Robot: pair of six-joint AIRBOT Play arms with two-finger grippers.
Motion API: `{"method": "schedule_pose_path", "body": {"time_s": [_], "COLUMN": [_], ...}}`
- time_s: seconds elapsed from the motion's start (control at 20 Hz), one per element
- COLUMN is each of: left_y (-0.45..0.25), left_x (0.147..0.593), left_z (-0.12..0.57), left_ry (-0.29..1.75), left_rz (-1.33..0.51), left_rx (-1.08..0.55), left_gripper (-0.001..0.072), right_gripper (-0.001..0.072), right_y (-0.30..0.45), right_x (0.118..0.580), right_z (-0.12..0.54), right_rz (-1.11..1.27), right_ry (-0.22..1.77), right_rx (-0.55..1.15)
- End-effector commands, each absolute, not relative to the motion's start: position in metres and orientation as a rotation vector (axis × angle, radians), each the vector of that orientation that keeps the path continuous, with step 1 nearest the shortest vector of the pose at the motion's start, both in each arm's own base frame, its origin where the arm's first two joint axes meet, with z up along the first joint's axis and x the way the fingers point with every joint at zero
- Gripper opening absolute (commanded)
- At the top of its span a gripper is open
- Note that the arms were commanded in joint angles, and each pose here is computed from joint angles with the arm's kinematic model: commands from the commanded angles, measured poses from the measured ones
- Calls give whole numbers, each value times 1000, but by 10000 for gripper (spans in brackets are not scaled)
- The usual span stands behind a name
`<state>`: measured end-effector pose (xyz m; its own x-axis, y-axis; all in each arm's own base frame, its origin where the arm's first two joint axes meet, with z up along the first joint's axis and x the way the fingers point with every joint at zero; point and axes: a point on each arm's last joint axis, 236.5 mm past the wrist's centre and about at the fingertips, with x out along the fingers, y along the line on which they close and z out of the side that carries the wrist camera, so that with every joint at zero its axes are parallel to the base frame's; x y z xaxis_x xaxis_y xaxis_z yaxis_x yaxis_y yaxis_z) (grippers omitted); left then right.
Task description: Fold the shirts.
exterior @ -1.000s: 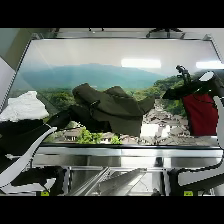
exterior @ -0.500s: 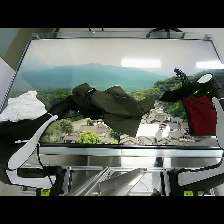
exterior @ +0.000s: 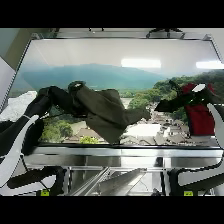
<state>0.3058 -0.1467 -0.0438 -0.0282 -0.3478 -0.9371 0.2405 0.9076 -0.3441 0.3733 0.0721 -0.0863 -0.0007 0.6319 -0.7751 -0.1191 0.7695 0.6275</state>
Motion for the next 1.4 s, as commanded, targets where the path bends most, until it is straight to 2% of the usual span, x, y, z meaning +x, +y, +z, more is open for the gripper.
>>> {"method": "schedule_pose_path", "body": {"time_s": [0.0, 0.45, 0.5, 0.65, 0.85, 1.0, 1.15, 1.25, 1.35], "left_y": [-124, -117, -117, -117, -117, -117, -120, -125, -117], "left_x": [304, 303, 303, 297, 293, 290, 282, 282, 277], "left_z": [-29, -29, -29, -29, -28, -12, 51, 133, 238], "left_ry": [1523, 1527, 1528, 1547, 1561, 1525, 1400, 1190, 888], "left_rz": [-459, -476, -478, -499, -507, -515, -575, -639, -639], "left_rx": [-103, -93, -91, -76, -74, -63, -128, -191, -209], "left_gripper": [20, 21, 20, 20, 20, 20, 20, 19, 19], "right_gripper": [424, 419, 350, 341, 24, 23, 23, 23, 23], "right_y": [94, 173, 178, 185, 192, 194, 170, 140, 108], "right_x": [359, 325, 317, 291, 291, 307, 339, 351, 342], "right_z": [-98, -107, -110, -120, -109, -59, 48, 147, 249], "right_rz": [650, 795, 807, 825, 842, 897, 873, 812, 706], "right_ry": [1470, 1551, 1571, 1638, 1614, 1495, 1241, 978, 699], "right_rx": [517, 364, 353, 359, 397, 368, 324, 238, 125]}}
